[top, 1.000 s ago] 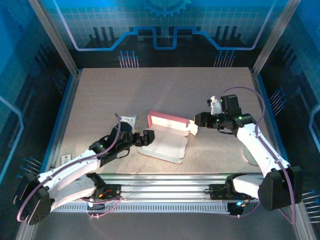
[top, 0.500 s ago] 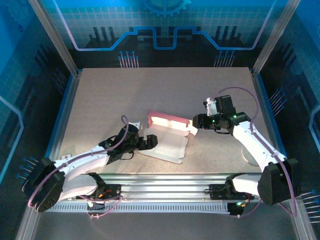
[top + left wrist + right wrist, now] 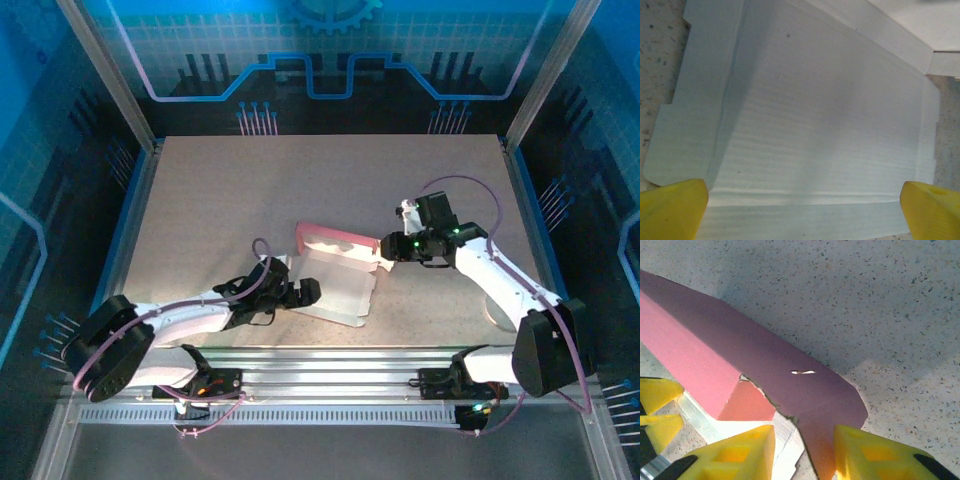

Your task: Fold the paper box

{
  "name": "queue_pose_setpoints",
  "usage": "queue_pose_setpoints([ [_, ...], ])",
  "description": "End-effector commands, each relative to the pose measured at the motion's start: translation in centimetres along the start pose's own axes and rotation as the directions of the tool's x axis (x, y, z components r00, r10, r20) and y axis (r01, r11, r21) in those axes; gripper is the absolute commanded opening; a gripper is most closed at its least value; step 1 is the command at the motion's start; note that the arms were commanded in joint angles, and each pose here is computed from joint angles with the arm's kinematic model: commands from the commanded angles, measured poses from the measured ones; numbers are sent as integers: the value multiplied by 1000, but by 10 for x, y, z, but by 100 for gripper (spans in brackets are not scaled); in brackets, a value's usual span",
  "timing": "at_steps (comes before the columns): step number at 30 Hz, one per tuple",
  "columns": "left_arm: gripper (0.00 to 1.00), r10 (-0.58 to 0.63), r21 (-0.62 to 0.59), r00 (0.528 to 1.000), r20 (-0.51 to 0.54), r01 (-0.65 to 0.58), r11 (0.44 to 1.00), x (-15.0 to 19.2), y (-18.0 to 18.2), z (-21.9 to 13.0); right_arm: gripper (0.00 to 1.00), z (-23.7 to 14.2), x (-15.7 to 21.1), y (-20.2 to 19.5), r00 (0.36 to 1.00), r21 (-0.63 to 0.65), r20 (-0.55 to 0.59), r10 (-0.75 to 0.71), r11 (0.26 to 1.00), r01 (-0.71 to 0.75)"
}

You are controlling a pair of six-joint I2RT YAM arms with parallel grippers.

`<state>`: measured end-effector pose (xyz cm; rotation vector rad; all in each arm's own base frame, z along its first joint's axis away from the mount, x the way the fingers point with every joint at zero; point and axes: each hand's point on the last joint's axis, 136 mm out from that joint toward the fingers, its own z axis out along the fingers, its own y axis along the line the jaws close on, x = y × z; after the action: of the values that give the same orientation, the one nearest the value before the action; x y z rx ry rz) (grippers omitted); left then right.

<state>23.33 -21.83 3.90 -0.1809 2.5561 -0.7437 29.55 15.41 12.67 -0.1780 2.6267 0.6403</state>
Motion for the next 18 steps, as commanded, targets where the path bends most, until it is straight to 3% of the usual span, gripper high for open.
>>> queue_pose_setpoints([
  [1,99,-35,-23,999,-1,35,999,5,3,6,33,8,3,-1,1000,28,-12,-26,999,27],
  [12,99,-41,-49,999,-18,40,998,14,0,12,19,16,9,-2,996,107,-42,-79,991,83],
  [18,99,-36,-50,999,-21,35,998,16,-5,13,12,14,0,7,996,87,-40,-79,993,82],
])
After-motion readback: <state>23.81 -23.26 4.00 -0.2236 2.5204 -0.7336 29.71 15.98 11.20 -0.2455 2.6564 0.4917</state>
